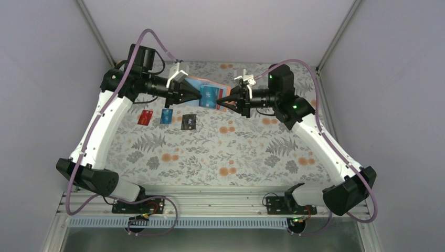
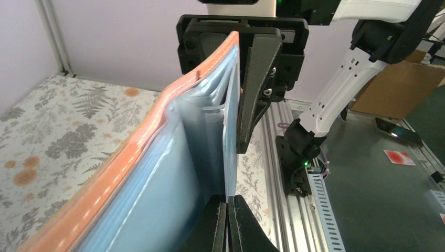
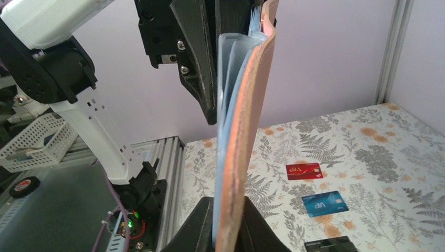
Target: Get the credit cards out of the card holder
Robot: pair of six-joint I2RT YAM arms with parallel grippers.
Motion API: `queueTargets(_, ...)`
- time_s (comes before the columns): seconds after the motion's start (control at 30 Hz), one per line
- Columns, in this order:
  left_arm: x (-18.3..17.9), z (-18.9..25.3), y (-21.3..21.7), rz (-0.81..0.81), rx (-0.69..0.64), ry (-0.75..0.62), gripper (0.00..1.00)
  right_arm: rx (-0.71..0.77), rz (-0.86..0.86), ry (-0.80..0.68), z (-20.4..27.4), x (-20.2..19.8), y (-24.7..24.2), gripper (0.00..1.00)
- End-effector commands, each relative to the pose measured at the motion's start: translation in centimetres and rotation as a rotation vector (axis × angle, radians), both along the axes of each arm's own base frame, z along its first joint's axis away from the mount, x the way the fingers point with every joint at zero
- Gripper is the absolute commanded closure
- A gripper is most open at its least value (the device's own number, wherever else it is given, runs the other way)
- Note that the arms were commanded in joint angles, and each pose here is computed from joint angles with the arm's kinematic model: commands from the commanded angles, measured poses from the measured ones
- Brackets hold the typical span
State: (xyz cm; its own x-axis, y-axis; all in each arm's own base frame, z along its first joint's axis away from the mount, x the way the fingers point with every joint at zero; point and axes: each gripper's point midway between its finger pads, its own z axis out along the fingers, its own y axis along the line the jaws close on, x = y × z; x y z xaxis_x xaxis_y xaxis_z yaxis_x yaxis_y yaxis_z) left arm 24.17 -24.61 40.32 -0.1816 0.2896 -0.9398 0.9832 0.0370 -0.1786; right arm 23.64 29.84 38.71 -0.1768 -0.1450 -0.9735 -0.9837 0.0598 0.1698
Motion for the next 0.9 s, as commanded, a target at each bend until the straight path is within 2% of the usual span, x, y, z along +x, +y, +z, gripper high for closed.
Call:
queueTargets(0.0,0.3,0.8,0.7,0.032,-0.012,-0.03,0.98,-0.003,-0.023,-0.021,0.2,0.3,-0.5,0.92)
queueTargets(0.1,0.7,0.7,1.1,0.056,-0.004,-0.037,0.98,-0.005,-0.023,-0.018,0.1,0.4,-0.6,0.96)
queueTargets(0.63,2.1,0.5,2.7,0.137,0.037,-0.08,0.98,-0.015,-0.041,-0.015,0.0,0.5,-1.5,0.96)
queueTargets(0.8,2.5,0.0,0.9,0.12,0.034,-0.037,0.98,-0.005,0.014,0.011,-0.1,0.0,-1.1,0.96)
queueTargets(0.87,2.6,-0.6,-0.2,0.109,0.057,-0.031,0.97,-0.003,0.019,0.011,0.0,0.0,-1.1,0.93)
